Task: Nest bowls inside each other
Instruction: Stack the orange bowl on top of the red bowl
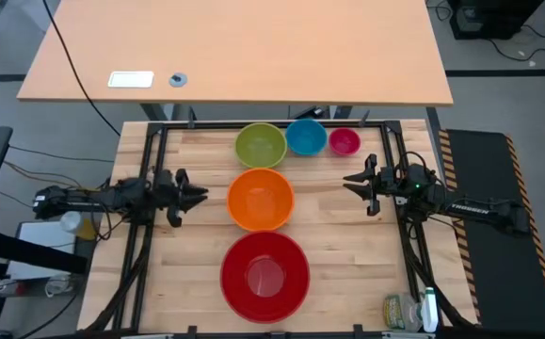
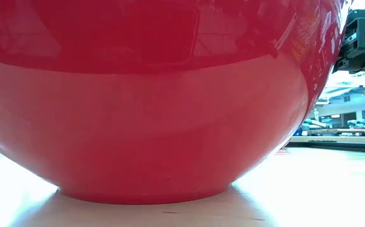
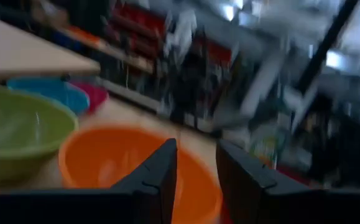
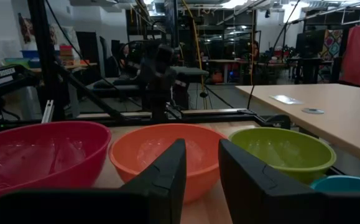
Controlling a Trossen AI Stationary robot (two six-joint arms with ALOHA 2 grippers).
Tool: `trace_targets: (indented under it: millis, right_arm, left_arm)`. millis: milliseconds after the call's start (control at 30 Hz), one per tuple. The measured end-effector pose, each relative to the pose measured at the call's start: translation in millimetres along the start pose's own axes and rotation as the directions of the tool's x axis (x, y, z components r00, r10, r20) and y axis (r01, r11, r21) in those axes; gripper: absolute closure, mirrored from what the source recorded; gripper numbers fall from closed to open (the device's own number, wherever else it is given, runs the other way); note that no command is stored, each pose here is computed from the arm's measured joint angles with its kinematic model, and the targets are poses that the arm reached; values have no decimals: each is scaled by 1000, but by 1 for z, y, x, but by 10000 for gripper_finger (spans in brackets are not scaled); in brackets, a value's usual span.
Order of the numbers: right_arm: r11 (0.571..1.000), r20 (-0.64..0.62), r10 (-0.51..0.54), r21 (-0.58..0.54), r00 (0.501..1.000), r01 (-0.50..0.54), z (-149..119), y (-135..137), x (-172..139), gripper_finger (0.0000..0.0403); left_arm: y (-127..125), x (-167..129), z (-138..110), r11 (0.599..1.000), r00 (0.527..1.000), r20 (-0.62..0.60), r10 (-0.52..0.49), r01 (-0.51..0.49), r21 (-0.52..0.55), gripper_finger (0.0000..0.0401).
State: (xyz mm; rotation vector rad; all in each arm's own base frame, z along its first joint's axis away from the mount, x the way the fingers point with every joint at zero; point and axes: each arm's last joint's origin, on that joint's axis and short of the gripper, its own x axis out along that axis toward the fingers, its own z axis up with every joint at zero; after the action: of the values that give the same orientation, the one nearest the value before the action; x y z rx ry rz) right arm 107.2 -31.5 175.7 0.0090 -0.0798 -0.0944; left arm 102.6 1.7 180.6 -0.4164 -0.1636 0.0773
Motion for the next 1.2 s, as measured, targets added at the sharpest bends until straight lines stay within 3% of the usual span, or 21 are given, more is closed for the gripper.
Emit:
trace_targets:
  millis: [200,433,567,667,733,800,900,967,1033,1100,1200]
  right_arm:
    - [1000,0,0,0,1000,0,0,0,0,300]
    - [1000,0,0,0,1000,0,0,0,0,300]
    - [1000,0,-1,0,1000,1,0,0,0,300]
    - [990,25,-138,-1,990,138,2,-4,0,300]
    - [978,124,-195,101,973,183,12,-6,-1,300]
    - [957,273,-208,255,939,137,26,-5,-4,300]
    - [893,472,-376,415,798,175,45,-9,-12,300]
    - [823,528,-507,531,681,201,53,-13,-18,300]
    - [788,532,-557,581,638,204,65,-16,-17,300]
    - [798,507,-524,572,684,188,80,-17,-9,300]
    - [856,415,-382,495,826,147,112,-19,15,300]
  left_arm:
    - [-4,-1,15,1000,986,169,-4,5,-10,287]
    - [-5,-2,17,1000,982,189,-12,12,0,287]
    - [-7,-3,23,997,966,257,-33,48,-52,287]
    - [-8,-5,30,985,939,343,-3,61,-159,287]
    - [-9,-7,35,969,918,397,13,87,-232,287]
    - [-10,-9,39,956,899,438,20,111,-270,287]
    - [-10,-10,41,959,884,468,28,108,-261,287]
    - [-10,-11,43,957,874,486,32,113,-267,287]
    - [-11,-12,45,948,862,505,37,129,-290,287]
    - [-10,-13,46,929,847,527,61,144,-340,287]
    - [-9,-14,49,893,823,551,136,140,-429,287]
